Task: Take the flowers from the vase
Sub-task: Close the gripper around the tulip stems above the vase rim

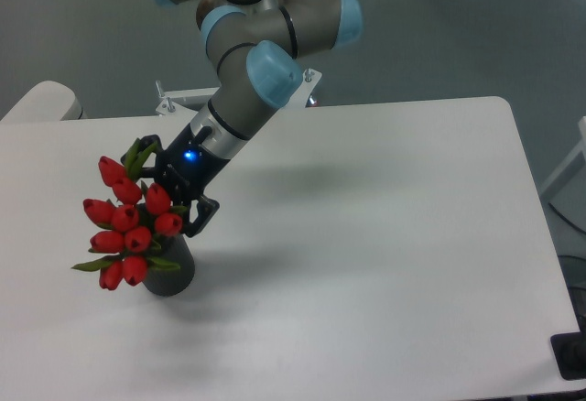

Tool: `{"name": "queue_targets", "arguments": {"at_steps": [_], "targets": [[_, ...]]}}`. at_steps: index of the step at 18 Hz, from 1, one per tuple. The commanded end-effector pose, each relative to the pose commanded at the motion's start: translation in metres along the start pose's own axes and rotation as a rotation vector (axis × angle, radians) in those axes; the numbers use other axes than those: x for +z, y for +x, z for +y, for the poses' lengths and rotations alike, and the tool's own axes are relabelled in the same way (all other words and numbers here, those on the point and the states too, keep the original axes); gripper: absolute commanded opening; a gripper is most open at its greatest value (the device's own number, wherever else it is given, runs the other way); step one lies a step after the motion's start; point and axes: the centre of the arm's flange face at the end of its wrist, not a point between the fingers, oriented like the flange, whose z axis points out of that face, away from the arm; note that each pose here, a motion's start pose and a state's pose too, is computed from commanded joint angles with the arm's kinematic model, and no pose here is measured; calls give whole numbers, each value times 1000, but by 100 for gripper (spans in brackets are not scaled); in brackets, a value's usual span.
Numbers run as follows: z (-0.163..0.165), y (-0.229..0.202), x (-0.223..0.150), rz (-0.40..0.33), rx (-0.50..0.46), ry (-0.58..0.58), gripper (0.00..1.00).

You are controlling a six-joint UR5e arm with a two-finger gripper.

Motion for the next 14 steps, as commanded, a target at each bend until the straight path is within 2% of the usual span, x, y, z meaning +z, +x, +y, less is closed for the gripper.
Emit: {"name": "queue_targets", "arguments": {"at_steps": [3,4,7,9,10,14], "targets": [[-1,0,-1,-6,9,5,100],[-3,0,-2,-11,16,9,95],[-4,-1,-3,-18,29,14,66],[-4,-2,-5,-21,33,15,52],[-4,-2,-5,-21,33,15,48],[-6,-5,-9,-27,35,25,43]]}}
